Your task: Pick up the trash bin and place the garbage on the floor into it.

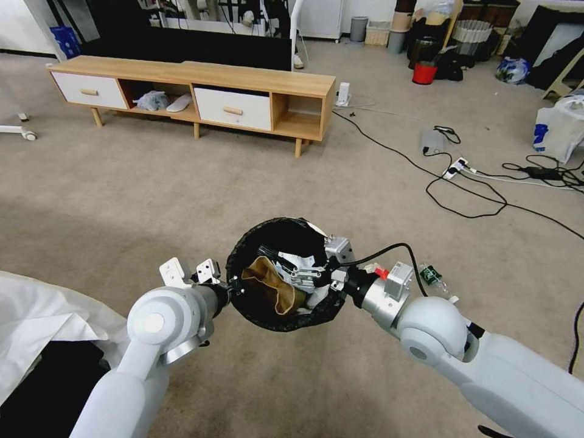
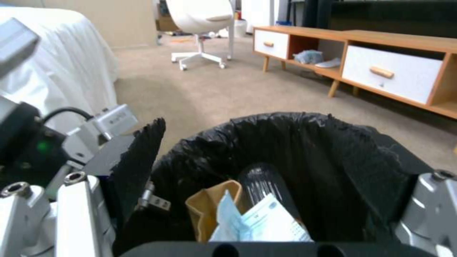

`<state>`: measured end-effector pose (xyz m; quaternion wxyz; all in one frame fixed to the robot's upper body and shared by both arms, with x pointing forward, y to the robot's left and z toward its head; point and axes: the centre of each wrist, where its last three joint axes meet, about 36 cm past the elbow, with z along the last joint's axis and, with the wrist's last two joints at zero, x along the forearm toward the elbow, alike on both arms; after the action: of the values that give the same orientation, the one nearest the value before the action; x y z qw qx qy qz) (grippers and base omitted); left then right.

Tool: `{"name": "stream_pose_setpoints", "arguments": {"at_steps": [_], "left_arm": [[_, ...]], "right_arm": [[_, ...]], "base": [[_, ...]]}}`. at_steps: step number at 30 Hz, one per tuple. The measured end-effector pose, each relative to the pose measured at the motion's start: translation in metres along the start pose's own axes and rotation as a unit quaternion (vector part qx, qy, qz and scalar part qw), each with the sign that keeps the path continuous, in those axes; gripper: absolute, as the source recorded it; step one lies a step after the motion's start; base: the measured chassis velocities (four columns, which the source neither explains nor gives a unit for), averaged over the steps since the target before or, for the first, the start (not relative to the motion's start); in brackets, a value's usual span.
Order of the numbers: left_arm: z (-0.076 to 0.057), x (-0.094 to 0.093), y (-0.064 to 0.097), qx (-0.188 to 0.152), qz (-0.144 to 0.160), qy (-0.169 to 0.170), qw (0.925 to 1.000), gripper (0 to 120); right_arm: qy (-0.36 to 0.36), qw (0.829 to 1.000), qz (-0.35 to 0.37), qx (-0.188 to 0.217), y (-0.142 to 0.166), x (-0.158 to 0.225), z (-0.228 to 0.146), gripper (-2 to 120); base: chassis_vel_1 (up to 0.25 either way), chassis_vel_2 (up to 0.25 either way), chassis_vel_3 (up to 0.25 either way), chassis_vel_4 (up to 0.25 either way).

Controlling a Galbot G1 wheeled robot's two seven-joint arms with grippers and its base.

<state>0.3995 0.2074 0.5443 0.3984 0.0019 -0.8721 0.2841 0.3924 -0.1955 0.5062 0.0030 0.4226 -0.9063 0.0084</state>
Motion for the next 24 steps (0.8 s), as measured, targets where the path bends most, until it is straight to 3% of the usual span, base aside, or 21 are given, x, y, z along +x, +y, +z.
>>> {"name": "stream_pose_setpoints", "arguments": {"at_steps": [12, 24], "left_arm": [[-0.003, 0.008, 0.004, 0.006, -0.003, -0.007, 1.0, 0], [0.005, 0.03, 0.021, -0.003, 0.001, -0.03, 0.9995, 0]], "right_arm": [[-0.032, 0.999, 0.013, 0.004, -0.012, 0.013, -0.029, 88], [-0.068, 0.993, 0.095, 0.027, -0.043, 0.043, -0.058, 88]], "base": [[0.0, 0.0, 0.0, 0.0], [0.0, 0.0, 0.0, 0.0]]}}
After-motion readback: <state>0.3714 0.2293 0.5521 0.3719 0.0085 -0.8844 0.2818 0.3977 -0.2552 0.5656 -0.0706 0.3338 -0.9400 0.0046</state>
